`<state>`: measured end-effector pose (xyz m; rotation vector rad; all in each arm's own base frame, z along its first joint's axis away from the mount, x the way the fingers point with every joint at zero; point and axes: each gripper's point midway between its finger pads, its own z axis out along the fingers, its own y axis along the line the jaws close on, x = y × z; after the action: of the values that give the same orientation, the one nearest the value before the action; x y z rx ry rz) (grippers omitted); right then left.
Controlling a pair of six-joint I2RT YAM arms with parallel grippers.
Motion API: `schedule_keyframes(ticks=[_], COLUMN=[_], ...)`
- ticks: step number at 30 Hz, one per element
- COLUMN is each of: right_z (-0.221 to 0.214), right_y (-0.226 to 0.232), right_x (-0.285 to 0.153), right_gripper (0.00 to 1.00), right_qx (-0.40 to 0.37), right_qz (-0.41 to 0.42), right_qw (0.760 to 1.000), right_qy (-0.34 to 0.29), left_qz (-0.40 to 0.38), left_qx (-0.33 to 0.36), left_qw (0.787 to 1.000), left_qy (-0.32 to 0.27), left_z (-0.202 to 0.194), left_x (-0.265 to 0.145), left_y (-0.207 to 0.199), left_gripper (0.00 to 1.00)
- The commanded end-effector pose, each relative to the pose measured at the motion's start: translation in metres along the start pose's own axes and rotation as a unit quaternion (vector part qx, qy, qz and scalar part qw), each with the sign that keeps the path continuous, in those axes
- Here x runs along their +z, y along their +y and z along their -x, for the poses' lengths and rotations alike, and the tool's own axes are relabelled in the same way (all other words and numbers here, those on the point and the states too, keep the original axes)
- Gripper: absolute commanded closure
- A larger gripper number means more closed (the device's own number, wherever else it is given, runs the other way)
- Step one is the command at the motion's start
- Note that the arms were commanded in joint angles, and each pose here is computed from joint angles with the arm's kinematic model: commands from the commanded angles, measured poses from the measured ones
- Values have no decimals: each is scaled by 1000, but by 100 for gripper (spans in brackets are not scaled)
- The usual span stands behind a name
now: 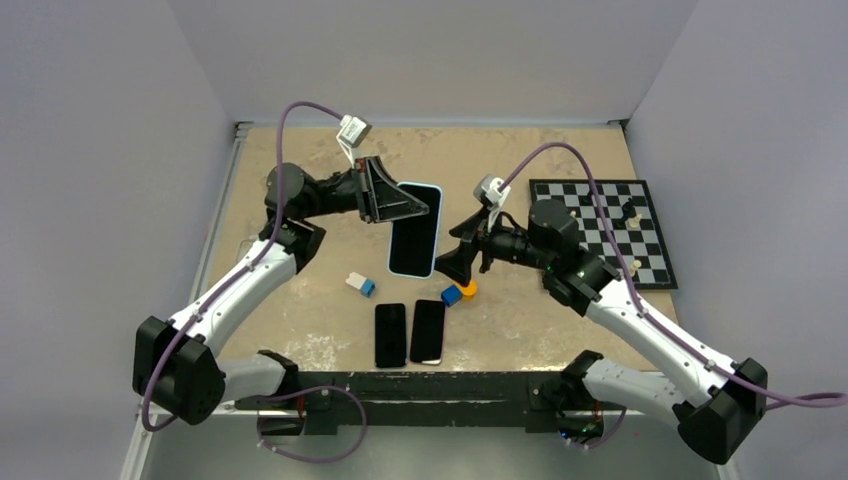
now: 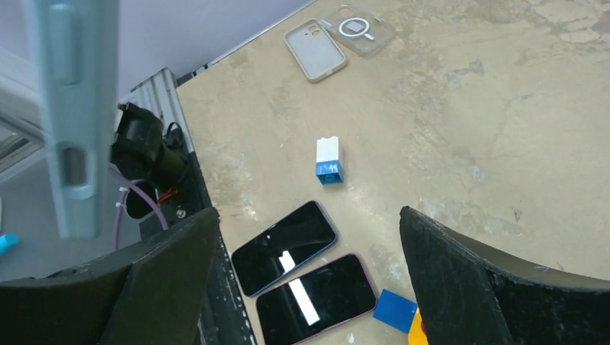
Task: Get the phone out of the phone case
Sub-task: Remove the phone case from the phone.
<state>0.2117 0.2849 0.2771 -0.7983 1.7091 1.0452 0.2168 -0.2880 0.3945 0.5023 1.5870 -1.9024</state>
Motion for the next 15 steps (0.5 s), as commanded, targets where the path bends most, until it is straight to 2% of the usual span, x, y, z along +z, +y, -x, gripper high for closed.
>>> schedule_keyframes(ticks=[1, 4, 7, 8, 12, 13, 15], right_z=[25, 33, 30, 29, 22, 19, 15], right_y=[20, 39, 65, 71, 83, 85, 86], right_x=[-14, -14, -15, -15, -15, -16, -18], right_gripper=[1, 2, 2, 5, 32, 36, 36], right_qx=[-7, 17, 11, 11, 10, 10, 4], right_qz=[30, 79, 165, 188, 241, 250, 253], right_qw=[998, 995, 985, 981, 970, 968, 967], right_qy=[-60, -59, -41, -40, -21, -17, -13], left_qz=[5, 5, 5, 4, 4, 3, 5], left_qx=[20, 19, 20, 21, 24, 26, 28], left_qw=[1000, 1000, 1000, 1000, 1000, 1000, 1000], left_qy=[-5, -5, -7, -7, -7, -6, -6], left_z=[4, 3, 4, 5, 5, 6, 6], left_x=[0, 0, 0, 0, 0, 0, -1], left_y=[-3, -3, -5, -6, -9, -11, -13], left_gripper=[100, 100, 100, 100, 100, 100, 100])
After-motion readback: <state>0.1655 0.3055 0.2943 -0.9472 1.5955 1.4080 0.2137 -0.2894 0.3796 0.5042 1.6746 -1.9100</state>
